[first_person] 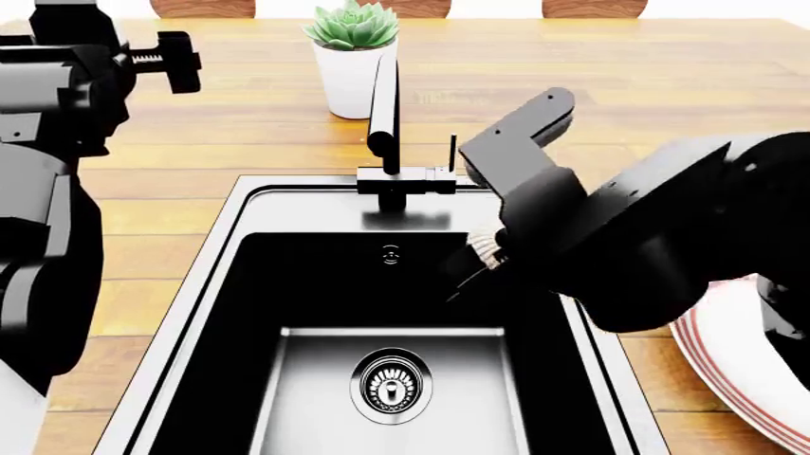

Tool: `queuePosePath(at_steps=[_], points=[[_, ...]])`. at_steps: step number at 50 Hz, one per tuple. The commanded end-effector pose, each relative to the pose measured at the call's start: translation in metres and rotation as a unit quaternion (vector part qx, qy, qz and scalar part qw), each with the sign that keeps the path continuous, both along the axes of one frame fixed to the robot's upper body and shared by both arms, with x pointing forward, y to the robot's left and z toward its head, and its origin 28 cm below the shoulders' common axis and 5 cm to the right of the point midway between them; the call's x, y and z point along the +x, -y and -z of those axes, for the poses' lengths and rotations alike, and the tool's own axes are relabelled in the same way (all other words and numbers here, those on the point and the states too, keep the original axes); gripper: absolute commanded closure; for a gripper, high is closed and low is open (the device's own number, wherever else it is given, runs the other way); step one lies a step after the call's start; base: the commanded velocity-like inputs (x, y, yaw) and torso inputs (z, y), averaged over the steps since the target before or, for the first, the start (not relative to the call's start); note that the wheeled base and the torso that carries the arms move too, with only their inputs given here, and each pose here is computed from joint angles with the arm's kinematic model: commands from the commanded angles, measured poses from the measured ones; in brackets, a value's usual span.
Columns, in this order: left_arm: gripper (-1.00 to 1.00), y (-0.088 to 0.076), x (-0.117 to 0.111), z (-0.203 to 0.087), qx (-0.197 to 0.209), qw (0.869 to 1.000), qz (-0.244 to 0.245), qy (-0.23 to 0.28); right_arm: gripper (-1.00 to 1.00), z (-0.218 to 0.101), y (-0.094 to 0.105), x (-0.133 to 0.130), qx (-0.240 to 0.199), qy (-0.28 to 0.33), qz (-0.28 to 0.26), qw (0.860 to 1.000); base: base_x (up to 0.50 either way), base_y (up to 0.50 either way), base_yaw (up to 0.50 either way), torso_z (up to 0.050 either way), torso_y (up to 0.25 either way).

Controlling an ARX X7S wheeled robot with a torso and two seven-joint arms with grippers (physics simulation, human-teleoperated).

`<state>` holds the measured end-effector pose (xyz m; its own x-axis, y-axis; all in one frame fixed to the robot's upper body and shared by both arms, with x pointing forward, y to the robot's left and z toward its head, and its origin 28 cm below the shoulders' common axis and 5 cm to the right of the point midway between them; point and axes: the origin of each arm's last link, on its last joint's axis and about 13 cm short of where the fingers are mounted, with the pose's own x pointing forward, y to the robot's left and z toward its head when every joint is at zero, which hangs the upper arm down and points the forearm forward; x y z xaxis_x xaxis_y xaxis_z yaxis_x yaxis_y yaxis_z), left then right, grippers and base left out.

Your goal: Pick the scallop from the counter and place it in the sink. Then turn on the sink faucet.

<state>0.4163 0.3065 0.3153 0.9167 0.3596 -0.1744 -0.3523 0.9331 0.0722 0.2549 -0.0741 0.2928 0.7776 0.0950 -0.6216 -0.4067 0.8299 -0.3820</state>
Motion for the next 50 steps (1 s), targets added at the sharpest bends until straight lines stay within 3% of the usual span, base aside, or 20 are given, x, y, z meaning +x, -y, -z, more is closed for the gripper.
queuePosePath(at_steps=[1,8,27,50], points=[[-1.0,0.006,0.002,0.004,-0.008,1.0,0.015,-0.003,1.0,0.039,-0.049,0.031,-0.044,-0.032,-0.056,0.997,0.0,0.0,0.0,0.0,0.0],[-1.0,0.005,0.002,0.003,-0.011,1.0,0.016,-0.001,1.0,0.077,-0.067,0.056,-0.027,-0.07,-0.069,0.995,0.0,0.0,0.0,0.0,0.0],[-1.0,0.003,0.002,0.011,-0.016,1.0,0.015,-0.006,1.0,0.168,-0.09,0.064,-0.094,-0.153,-0.081,0.98,0.0,0.0,0.0,0.0,0.0],[-1.0,0.005,0.003,0.014,-0.015,1.0,0.018,-0.01,1.0,0.2,-0.085,0.054,-0.091,-0.198,-0.094,0.971,0.0,0.0,0.0,0.0,0.0]])
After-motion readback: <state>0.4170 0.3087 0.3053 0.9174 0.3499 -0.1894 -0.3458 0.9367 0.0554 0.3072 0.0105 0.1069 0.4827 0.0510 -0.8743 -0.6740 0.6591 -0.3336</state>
